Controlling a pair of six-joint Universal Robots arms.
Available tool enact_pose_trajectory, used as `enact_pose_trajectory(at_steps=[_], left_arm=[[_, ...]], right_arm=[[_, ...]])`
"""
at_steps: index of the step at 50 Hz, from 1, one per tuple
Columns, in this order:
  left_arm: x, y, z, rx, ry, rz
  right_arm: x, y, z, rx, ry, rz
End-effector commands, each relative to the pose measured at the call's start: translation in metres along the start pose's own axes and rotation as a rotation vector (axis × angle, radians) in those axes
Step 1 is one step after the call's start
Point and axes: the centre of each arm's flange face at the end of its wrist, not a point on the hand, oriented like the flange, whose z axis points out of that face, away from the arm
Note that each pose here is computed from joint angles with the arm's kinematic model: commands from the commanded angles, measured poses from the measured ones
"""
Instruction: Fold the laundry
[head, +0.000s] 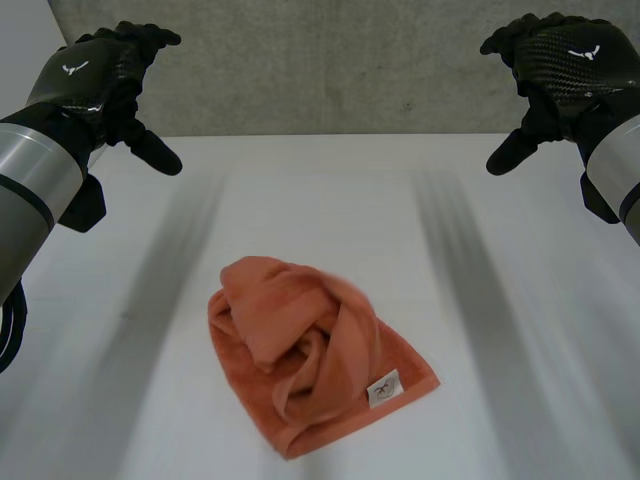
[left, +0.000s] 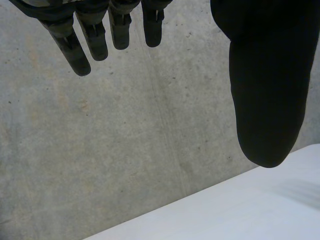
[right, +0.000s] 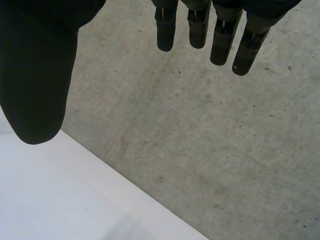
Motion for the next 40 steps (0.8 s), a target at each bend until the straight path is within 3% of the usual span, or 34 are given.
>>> enact_pose_trajectory(at_steps=[1,9,17,22,30,40], left_arm=[[0.000,0.001,0.001,-0.004,0.000,0.000],[0.000,0.013,0.005,-0.037,0.003,0.006],[-0.003,0.045,0.019,-0.136,0.003,0.076],[-0.001,0.073,0.025,-0.208,0.022,0.147],[0.003,0.126,0.024,-0.376,0.076,0.194],[0.019,0.178,0.010,-0.544,0.198,0.238]], right_arm=[[-0.001,0.000,0.000,-0.002,-0.005,0.001],[-0.003,0.005,-0.002,-0.029,-0.013,-0.011],[-0.014,0.037,-0.009,-0.244,-0.084,0.009],[-0.048,0.061,-0.020,-0.353,-0.223,0.114],[-0.075,0.094,-0.022,-0.490,-0.268,0.328],[-0.118,0.117,-0.037,-0.594,-0.369,0.379]])
